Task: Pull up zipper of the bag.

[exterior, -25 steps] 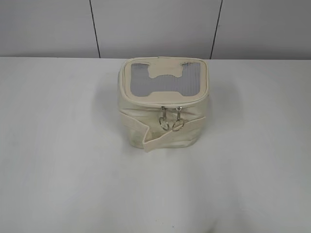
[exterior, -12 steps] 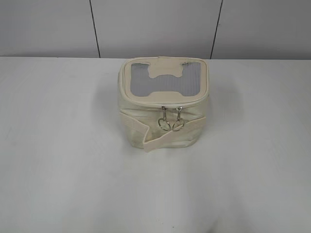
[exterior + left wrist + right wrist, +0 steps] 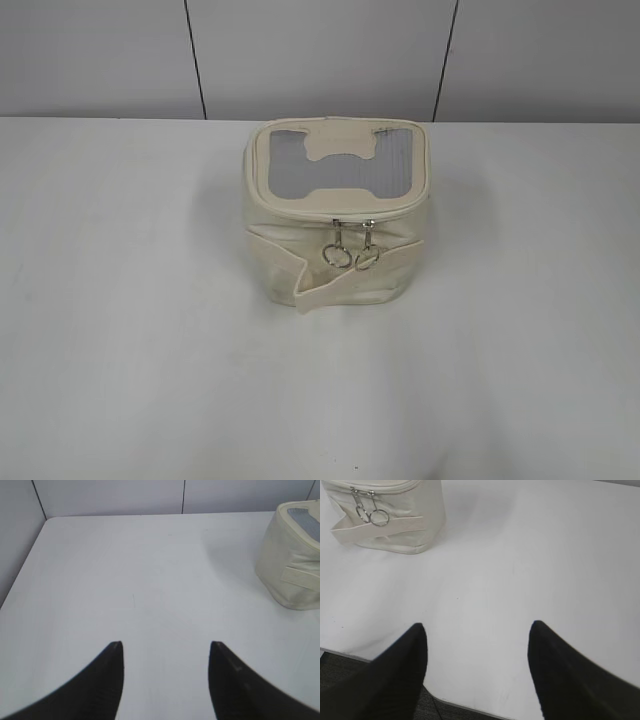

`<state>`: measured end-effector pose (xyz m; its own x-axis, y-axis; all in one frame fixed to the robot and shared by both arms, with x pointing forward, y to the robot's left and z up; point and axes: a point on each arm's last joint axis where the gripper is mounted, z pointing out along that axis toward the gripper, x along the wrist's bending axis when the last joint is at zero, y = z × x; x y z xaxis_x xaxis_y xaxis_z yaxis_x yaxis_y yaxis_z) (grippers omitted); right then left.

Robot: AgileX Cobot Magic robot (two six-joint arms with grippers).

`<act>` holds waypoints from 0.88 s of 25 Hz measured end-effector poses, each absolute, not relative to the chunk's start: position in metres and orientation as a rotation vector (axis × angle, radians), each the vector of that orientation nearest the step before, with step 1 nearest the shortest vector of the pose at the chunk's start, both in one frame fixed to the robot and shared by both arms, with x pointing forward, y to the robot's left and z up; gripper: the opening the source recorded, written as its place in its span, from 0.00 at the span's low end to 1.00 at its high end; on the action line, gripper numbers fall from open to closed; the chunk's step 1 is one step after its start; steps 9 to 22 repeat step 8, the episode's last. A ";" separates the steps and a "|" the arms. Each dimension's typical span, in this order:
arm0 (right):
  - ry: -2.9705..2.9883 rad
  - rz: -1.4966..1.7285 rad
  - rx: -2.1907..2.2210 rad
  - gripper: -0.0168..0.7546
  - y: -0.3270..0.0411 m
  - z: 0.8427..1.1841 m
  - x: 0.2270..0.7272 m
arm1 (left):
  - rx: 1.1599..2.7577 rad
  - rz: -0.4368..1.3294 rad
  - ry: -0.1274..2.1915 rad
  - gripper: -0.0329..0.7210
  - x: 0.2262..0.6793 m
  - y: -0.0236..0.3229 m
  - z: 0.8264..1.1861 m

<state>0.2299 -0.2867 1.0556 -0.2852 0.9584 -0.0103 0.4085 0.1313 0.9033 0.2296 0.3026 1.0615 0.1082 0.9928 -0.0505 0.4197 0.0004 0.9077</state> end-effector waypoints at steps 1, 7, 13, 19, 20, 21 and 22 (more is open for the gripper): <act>1.783 1.117 1.320 0.68 -0.287 1.056 0.230 | 1.550 0.865 1.436 0.58 0.230 0.303 1.061; 1.783 1.117 1.320 0.68 -0.287 1.056 0.230 | 1.550 0.865 1.436 0.58 0.230 0.303 1.061; 1.783 1.117 1.320 0.68 -0.287 1.056 0.230 | 1.552 0.876 1.439 0.58 0.230 0.303 1.061; 1.783 1.117 1.320 0.68 -0.287 1.056 0.230 | 1.552 0.876 1.439 0.58 0.230 0.303 1.061; 1.783 1.117 1.320 0.68 -0.287 1.056 0.230 | 1.552 0.876 1.439 0.58 0.230 0.303 1.061; 1.783 1.117 1.320 0.68 -0.287 1.056 0.230 | 1.552 0.876 1.439 0.58 0.230 0.303 1.061; 1.783 1.117 1.320 0.68 -0.287 1.056 0.230 | 1.552 0.876 1.439 0.58 0.230 0.303 1.061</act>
